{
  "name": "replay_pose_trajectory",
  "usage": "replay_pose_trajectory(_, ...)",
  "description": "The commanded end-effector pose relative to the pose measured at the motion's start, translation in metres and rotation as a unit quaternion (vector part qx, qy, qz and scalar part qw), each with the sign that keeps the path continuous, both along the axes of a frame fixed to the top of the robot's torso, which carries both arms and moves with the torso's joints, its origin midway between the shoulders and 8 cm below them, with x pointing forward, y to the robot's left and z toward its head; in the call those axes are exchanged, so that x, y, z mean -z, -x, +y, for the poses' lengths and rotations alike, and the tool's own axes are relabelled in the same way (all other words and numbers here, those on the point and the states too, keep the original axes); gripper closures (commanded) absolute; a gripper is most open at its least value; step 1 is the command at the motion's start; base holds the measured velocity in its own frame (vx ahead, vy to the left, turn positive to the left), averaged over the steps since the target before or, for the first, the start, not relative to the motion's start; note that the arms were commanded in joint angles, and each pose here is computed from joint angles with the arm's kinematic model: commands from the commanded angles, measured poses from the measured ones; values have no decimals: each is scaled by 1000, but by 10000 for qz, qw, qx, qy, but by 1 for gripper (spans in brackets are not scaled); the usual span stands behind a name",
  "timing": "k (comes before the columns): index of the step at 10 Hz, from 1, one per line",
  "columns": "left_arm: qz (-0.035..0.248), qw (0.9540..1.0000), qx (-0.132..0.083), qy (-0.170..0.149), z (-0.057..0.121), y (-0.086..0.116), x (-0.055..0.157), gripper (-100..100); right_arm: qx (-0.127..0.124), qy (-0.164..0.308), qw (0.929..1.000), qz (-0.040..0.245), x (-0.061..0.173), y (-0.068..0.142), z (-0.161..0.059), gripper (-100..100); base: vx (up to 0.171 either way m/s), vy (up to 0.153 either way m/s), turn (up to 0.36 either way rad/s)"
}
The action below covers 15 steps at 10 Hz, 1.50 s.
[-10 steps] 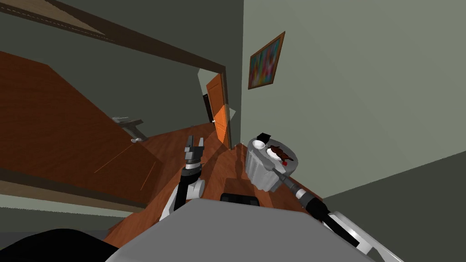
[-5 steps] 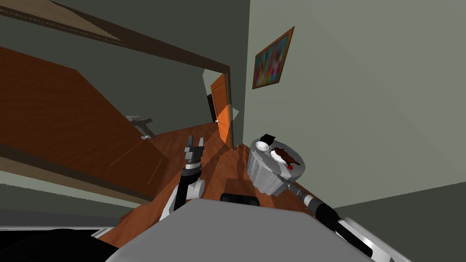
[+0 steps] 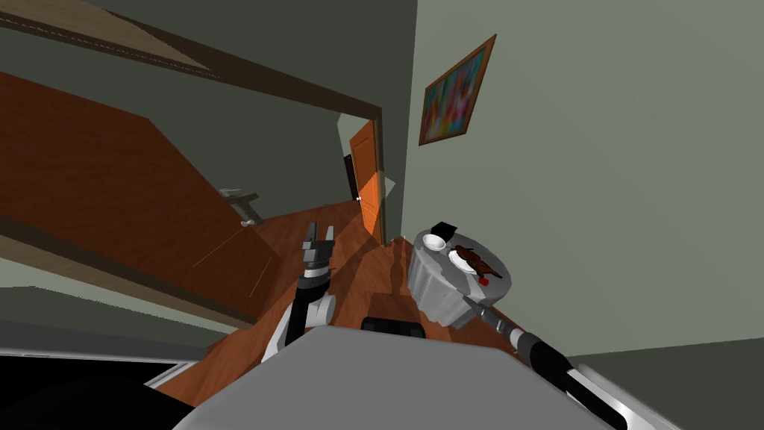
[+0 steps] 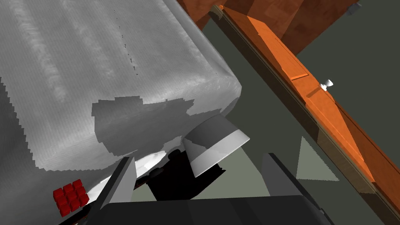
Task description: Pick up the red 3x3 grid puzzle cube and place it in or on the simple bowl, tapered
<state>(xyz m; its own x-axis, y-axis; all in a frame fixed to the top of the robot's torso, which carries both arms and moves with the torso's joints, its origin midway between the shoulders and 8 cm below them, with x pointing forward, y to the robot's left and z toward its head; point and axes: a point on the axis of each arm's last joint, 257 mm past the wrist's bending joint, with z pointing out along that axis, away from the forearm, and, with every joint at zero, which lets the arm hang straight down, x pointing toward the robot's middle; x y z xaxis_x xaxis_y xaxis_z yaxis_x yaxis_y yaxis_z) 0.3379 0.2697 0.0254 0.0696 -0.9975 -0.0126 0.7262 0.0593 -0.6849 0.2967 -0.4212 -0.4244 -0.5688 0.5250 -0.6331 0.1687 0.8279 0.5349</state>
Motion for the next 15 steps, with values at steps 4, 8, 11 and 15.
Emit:
replay_pose_trajectory(4,0,10000,-1,-1,0,0,0,0,131,797,9936,788,31,46,-73,-100,96,-8,143)
replay_pose_trajectory(8,1,10000,-1,-1,0,0,0,0,300,1527,9762,1509,49,97,-145,-100,142,-18,139)
replay_pose_trajectory(11,1,10000,-1,-1,0,0,0,0,419,1932,9611,1928,54,131,-186,-100,158,-35,93)
replay_pose_trajectory(15,1,10000,-1,-1,0,0,0,0,504,2221,9473,2255,59,160,-216,-100,142,-28,58)
